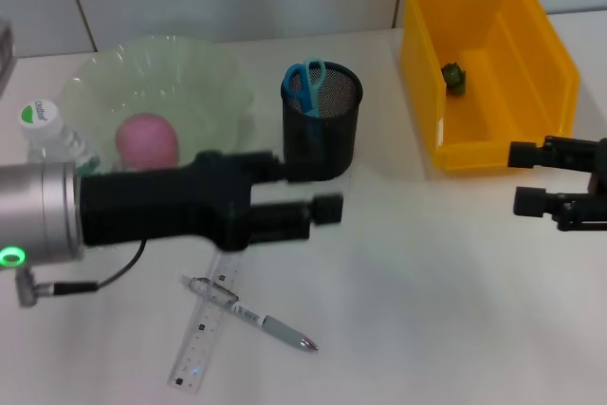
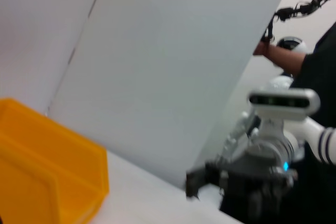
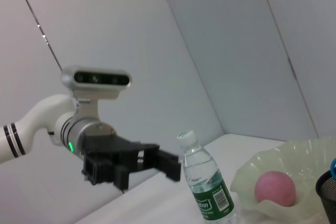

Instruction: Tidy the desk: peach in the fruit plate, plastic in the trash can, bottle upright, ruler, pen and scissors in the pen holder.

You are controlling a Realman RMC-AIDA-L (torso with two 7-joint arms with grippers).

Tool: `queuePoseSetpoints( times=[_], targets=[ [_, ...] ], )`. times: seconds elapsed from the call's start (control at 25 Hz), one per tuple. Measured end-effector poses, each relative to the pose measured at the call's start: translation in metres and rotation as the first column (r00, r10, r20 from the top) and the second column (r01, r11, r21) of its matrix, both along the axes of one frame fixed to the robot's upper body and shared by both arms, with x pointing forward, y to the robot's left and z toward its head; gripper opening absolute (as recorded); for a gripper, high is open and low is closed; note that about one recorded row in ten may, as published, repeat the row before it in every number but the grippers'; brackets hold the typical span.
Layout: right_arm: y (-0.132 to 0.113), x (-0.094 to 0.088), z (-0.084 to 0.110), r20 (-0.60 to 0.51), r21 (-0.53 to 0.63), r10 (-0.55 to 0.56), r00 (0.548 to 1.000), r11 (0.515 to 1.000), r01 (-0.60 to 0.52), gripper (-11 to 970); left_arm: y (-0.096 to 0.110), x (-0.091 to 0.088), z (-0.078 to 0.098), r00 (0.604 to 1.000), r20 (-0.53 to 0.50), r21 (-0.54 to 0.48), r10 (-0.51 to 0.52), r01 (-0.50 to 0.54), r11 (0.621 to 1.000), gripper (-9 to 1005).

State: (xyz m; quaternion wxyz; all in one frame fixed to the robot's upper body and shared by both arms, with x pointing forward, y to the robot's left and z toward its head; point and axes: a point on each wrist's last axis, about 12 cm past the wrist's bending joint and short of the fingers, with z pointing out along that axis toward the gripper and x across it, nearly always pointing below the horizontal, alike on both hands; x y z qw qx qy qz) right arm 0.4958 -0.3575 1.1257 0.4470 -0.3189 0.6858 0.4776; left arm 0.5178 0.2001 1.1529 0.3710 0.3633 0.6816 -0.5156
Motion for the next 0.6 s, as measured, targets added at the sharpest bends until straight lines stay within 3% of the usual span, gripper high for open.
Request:
queuePoseSetpoints(
  times=[0.32,0.6],
  targets=[
    [-0.007,-0.006,-0.001,-0.055,0.005,-0.013,0.998,1.0,0.013,804,0.009,-0.008,-0.023,0.999,-0.042,0.18,-0.024,0.031,0.983,691],
    [-0.007,-0.008,-0.007,-0.122,-0.019,-0.013,0.992,1.0,0.011,804,0.015,-0.004,-0.027,0.999,-0.046,0.274,-0.011,0.023,0.961,690]
  ],
)
